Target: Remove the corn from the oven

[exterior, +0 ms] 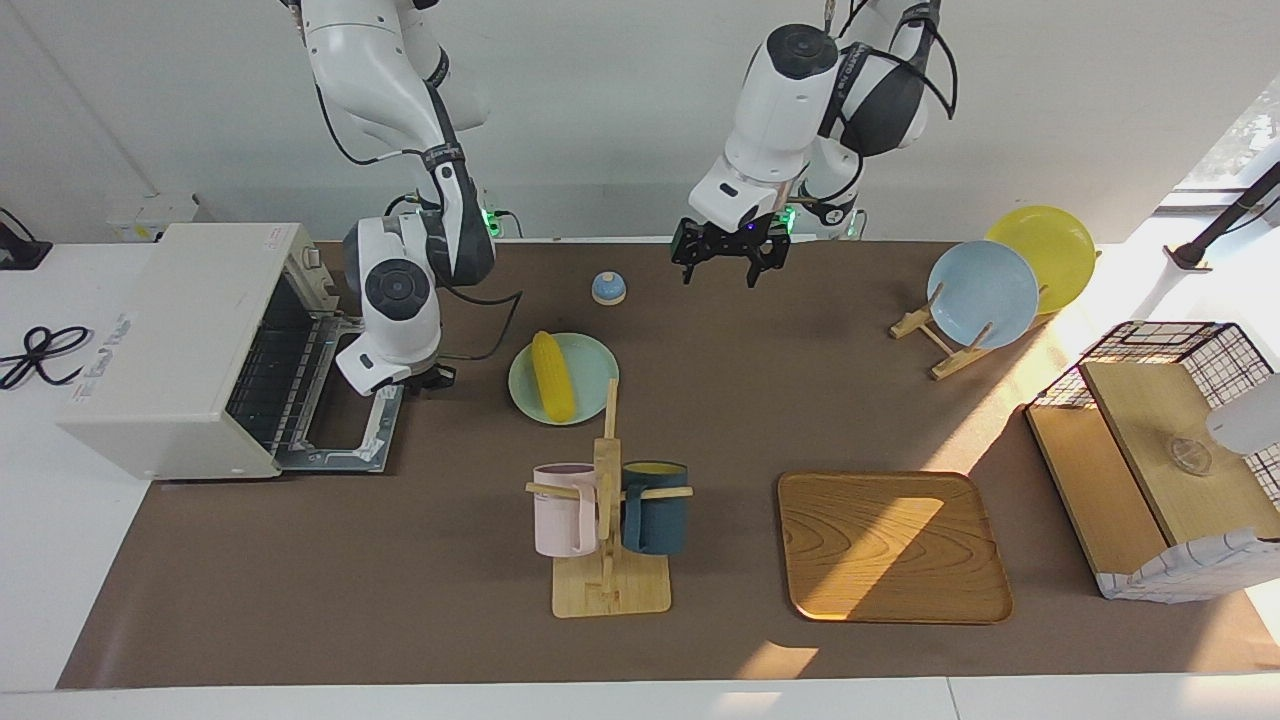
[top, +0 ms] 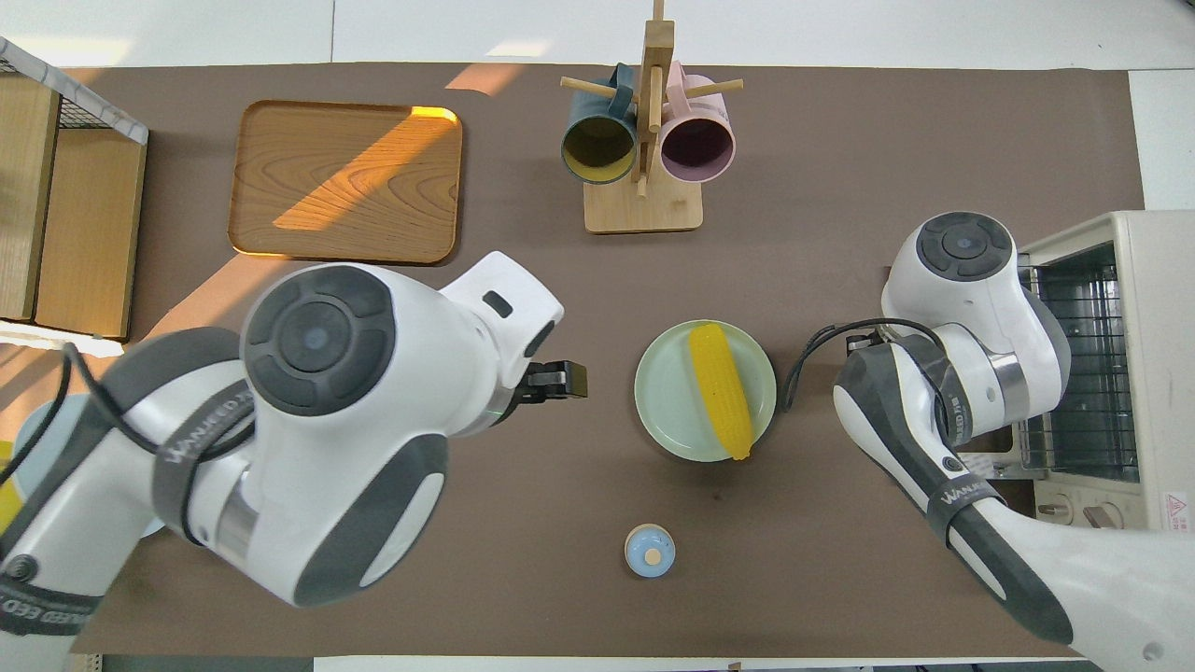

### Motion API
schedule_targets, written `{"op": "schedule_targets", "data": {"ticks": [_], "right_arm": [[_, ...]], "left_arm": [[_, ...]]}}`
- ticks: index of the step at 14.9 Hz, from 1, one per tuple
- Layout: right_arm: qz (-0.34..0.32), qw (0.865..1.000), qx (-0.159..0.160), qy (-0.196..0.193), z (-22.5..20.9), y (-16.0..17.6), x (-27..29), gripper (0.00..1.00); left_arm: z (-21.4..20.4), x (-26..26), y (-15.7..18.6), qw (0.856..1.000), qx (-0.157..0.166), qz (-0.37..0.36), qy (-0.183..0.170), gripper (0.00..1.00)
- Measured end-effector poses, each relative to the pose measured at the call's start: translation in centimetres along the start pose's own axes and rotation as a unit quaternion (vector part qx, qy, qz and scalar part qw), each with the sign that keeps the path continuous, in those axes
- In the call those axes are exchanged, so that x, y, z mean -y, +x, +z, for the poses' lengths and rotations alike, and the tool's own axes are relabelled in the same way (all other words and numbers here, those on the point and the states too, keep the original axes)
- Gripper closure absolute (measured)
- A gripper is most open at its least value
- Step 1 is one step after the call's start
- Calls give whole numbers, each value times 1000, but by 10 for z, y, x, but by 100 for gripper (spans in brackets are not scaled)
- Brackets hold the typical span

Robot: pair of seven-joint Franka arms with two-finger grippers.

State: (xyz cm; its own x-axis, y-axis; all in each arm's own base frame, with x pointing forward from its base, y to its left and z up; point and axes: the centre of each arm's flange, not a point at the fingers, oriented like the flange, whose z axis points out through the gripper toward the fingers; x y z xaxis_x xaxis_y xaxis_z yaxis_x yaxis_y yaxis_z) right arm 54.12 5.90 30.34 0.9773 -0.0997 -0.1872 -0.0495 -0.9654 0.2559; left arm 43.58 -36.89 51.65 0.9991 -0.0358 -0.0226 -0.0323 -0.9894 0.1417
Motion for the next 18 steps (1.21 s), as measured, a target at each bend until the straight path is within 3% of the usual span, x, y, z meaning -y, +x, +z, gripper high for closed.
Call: {"op": "schedule_targets", "data": {"ticks": [4, 7, 11, 15, 18], "right_arm": [[-22, 1000, -13, 11, 9, 3, -13, 99], [-53, 998, -16, -15, 7, 1, -6, 99], [-104, 993, 16, -46, -37, 2, -11, 99], [-134, 989, 23, -57, -110, 1, -85, 99], [-144, 988, 17, -50, -128, -7, -142, 99]], "left_arm": [[47, -50, -15, 1000, -1, -1, -6, 0], [66, -74, -21, 1000, -19, -10, -23, 0], [102, -109, -37, 999, -30, -3, -38, 0], [153, -145, -52, 999, -30, 6, -42, 0], [177, -171, -46, 998, -36, 9, -51, 0]]}}
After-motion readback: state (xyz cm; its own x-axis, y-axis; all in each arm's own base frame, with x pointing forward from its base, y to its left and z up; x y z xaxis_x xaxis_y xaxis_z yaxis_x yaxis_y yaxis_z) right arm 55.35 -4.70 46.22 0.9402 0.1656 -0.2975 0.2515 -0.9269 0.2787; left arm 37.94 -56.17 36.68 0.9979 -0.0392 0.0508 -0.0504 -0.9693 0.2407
